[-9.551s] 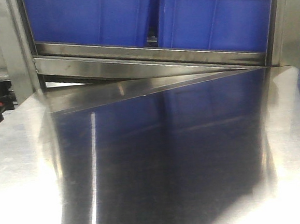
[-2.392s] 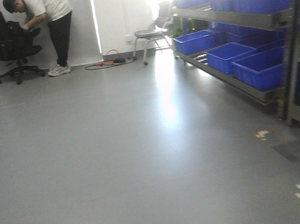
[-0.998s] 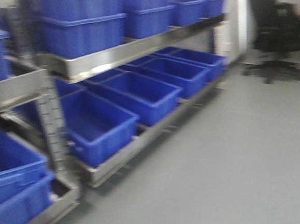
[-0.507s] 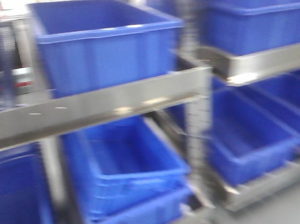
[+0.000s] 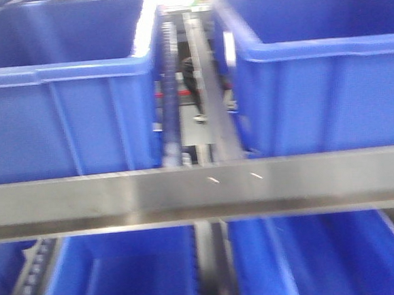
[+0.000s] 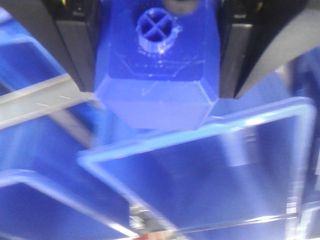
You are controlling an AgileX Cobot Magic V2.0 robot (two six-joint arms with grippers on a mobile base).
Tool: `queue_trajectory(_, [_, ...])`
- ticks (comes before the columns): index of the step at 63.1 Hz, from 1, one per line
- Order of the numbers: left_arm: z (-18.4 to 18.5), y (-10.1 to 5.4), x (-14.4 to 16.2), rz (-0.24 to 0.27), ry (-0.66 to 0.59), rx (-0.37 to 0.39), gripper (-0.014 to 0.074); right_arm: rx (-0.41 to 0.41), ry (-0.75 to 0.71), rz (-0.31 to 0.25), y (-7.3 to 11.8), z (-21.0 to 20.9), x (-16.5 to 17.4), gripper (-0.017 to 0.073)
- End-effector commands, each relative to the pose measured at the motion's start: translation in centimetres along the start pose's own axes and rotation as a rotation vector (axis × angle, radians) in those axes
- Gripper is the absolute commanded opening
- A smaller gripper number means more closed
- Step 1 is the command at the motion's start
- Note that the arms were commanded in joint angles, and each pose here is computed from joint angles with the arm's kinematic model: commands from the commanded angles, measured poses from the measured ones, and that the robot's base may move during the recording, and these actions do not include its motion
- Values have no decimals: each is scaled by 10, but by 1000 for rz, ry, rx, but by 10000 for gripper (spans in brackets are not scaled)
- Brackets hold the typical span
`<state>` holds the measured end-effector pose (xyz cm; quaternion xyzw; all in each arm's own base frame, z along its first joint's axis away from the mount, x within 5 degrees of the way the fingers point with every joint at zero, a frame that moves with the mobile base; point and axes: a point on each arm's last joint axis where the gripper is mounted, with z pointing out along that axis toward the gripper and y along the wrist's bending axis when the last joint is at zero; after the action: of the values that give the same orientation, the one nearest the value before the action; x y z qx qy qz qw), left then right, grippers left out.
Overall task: Pick and sort blue part to right shelf
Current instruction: 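Drive the base up to the shelf of blue bins, then lower the left gripper's blue part into a bin and open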
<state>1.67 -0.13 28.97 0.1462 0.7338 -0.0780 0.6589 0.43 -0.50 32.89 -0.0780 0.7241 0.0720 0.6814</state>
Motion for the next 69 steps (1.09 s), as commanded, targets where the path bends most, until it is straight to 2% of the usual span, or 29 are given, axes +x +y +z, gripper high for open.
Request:
queue_trajectory(1, [-6,1,-16,-7,-126,3,303,-1,-107,-18,0,-1,-16,266])
queue_trajectory(69, [-6,1,-16,-7,-126,3,303,-1,-107,-18,0,-1,-16,266])
